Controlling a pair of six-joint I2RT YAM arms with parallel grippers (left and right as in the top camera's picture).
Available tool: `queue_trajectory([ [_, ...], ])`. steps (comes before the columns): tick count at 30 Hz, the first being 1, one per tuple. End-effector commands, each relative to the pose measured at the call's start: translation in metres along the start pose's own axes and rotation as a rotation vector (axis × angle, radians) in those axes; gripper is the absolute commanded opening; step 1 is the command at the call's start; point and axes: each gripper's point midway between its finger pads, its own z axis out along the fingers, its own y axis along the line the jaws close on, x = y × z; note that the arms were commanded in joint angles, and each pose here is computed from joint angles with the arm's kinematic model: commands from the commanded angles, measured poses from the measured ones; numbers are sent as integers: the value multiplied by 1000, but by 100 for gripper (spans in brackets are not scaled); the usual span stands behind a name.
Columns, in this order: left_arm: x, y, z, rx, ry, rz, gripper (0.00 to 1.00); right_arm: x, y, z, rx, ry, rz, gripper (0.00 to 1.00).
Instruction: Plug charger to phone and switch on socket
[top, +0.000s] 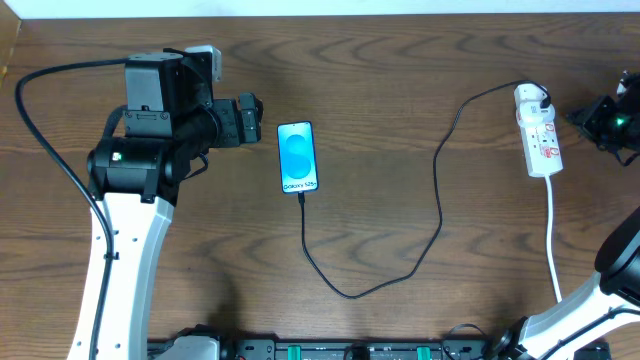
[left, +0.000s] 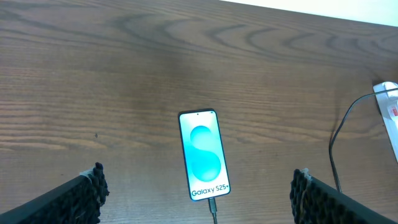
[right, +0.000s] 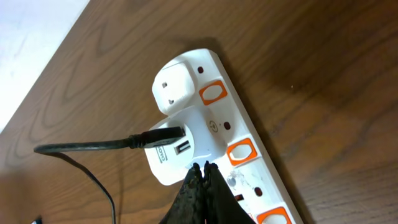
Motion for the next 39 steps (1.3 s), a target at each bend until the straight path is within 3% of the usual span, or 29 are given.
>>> queue_trajectory([
  [1,-2,1,-3,-8,-9,-6,95,7,-8,5,13,15,11,1],
  [23,-2,1,-3,-7,-9,-6,95,6,-13,7,34,8,-3,1],
  [39,-2,1,-3,-8,-9,-6,95,24,-32,56,-56,61,13,1],
])
